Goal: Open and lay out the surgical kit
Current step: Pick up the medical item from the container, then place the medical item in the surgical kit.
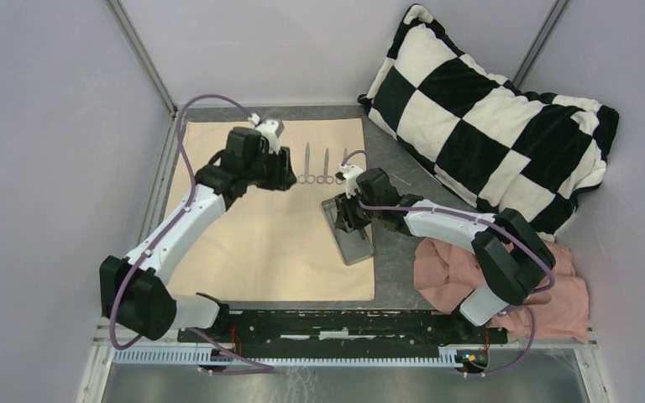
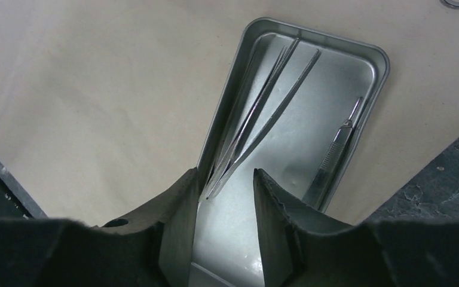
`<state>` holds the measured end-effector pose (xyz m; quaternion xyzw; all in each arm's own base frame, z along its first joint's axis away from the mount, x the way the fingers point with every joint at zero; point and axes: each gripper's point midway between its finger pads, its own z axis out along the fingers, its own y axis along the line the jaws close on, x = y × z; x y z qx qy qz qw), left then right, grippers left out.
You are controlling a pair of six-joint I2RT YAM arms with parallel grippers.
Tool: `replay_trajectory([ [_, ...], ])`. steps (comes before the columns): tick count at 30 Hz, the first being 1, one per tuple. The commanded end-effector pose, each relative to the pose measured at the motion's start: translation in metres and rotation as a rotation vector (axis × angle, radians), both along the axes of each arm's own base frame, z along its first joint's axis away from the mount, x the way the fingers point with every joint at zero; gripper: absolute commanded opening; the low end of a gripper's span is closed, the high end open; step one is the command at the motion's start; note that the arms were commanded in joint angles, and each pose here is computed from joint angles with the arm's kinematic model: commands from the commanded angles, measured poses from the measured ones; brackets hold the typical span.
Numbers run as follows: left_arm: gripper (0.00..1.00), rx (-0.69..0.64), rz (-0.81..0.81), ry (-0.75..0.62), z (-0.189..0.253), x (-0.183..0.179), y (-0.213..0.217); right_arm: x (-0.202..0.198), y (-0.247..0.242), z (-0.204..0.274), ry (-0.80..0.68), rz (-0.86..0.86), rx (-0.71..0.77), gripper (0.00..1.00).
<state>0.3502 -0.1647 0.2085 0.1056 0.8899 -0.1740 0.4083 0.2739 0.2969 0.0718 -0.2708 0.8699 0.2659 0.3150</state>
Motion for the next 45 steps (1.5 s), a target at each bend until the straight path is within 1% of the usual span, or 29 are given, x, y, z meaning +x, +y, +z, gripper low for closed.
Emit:
replay_trajectory([
  [1, 0.58, -0.110, -0.050, 0.079, -0.016, -0.046, -0.020, 0.012, 0.007, -0.002, 0.005, -0.067, -0.025, 0.43],
  [6, 0.59, -0.127, -0.049, 0.079, -0.018, -0.072, -0.013, 0.007, 0.008, -0.019, 0.032, -0.098, -0.072, 0.41],
  [12, 0.59, -0.145, -0.064, 0.056, -0.012, -0.083, -0.010, 0.003, 0.013, -0.033, 0.047, -0.117, -0.119, 0.39],
  [22, 0.59, -0.131, -0.075, 0.025, -0.006, -0.090, -0.005, 0.007, -0.015, -0.057, 0.020, -0.247, -0.330, 0.22],
  [27, 0.59, -0.127, -0.078, 0.029, -0.007, -0.092, -0.004, 0.002, -0.019, -0.057, 0.024, -0.269, -0.317, 0.17],
  [30, 0.59, -0.131, -0.085, 0.036, -0.008, -0.092, -0.006, 0.004, -0.015, -0.052, 0.010, -0.258, -0.295, 0.12],
  [33, 0.59, -0.137, -0.090, 0.042, -0.009, -0.091, -0.008, 0.006, -0.010, -0.043, -0.009, -0.239, -0.259, 0.00],
  [36, 0.60, -0.181, -0.111, 0.043, -0.002, -0.093, -0.015, 0.004, -0.006, -0.018, -0.059, -0.229, -0.160, 0.00],
  [39, 0.60, -0.255, -0.151, 0.030, 0.009, -0.095, -0.028, 0.001, -0.007, 0.020, -0.128, -0.221, -0.056, 0.00],
  [42, 0.61, -0.372, -0.218, -0.004, 0.028, -0.097, -0.046, -0.004, -0.006, 0.057, -0.182, -0.185, 0.062, 0.00],
  [43, 0.61, -0.427, -0.256, -0.028, 0.038, -0.099, -0.054, -0.004, -0.003, 0.073, -0.206, -0.161, 0.134, 0.00],
  [45, 0.62, -0.563, -0.341, -0.071, 0.062, -0.107, -0.071, -0.016, 0.006, 0.111, -0.219, -0.066, 0.324, 0.00],
])
